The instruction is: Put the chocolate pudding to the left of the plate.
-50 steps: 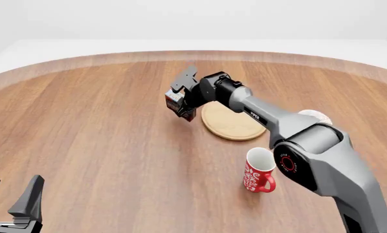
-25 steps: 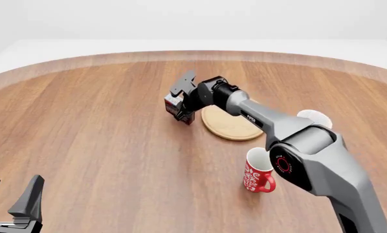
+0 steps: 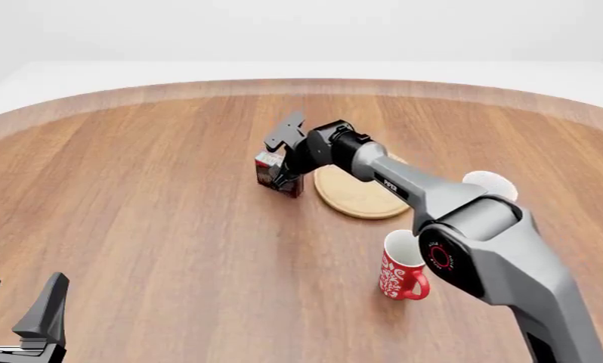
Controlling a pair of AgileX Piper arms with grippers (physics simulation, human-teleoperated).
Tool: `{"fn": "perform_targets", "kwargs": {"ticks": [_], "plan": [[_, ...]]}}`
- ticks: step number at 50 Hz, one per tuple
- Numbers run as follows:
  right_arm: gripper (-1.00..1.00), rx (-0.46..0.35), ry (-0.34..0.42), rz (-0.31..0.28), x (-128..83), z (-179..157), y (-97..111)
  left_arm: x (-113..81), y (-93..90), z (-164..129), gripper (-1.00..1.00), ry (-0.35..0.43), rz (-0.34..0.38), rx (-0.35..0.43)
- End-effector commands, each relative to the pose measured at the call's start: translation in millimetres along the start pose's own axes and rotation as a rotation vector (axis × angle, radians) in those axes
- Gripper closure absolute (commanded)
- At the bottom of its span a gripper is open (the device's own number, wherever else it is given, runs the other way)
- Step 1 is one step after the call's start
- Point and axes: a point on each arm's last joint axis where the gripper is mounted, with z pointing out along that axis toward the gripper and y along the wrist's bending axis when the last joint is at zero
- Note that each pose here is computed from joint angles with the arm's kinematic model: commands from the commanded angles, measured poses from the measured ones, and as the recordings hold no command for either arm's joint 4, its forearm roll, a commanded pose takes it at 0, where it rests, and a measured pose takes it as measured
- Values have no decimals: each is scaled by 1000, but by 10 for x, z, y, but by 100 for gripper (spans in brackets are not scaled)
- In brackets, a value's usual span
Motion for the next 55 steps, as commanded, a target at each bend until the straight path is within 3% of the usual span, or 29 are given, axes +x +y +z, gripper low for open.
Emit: {"fn": "perform_targets", "kwargs": {"ticks": [1, 13, 21, 30, 37, 40, 49, 55], "plan": [[-100, -1, -10, 2, -27, -50, 31, 0, 0, 0, -100, 0, 0, 0], [-100, 2, -16, 1, -48, -114, 14, 0, 0, 0, -100, 0, 0, 0], [-100, 10, -22, 0, -43, -355, -23, 0, 0, 0, -100, 0, 0, 0], [-100, 27, -46, 4, -7, -812, -61, 0, 0, 0, -100, 0, 0, 0], [-100, 29, -103, 21, -49, -1170, 55, 0, 0, 0, -100, 0, 0, 0], [-100, 47, -125, 22, -122, -1412, -35, 0, 0, 0, -100, 0, 0, 0], [-100, 64, -159, 1, -178, -1903, -64, 0, 0, 0, -100, 0, 0, 0], [-100, 74, -199, -31, -322, -2281, -76, 0, 0, 0, -100, 0, 0, 0]]}}
